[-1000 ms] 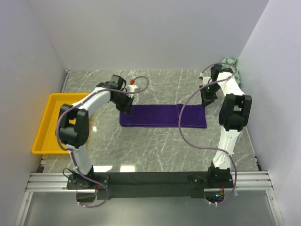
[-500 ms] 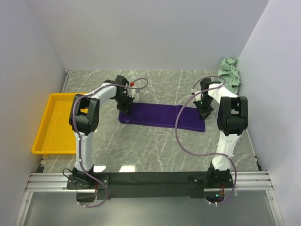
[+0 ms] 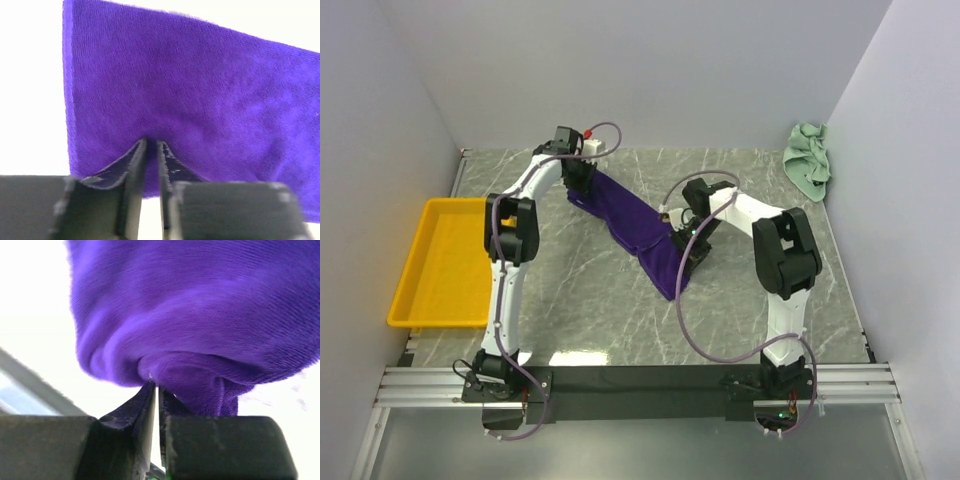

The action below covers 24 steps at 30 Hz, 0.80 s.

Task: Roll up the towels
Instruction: Fold the towel

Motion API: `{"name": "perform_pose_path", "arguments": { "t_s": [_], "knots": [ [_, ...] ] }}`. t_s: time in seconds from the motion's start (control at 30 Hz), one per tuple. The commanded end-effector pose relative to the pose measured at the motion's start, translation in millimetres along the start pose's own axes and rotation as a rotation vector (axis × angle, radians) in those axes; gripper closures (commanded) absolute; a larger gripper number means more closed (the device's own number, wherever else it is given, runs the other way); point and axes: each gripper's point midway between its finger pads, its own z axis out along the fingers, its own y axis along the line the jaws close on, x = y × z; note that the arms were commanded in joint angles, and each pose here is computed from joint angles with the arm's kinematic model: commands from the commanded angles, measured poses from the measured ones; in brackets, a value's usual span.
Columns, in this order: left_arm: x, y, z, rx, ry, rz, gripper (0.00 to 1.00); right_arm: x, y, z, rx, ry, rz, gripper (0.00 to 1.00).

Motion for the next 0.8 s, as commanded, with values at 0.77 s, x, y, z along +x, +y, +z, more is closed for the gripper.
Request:
{"name": "perform_pose_path", "arguments": {
  "t_s": [0.77],
  "knots": [
    [1.6,-69.2,-25.8,0.122,-0.051,-0.188,0.75,-5.8,-35.2,-2.3,-0.013,-0.071,0.073,0.86]
  ]
}}
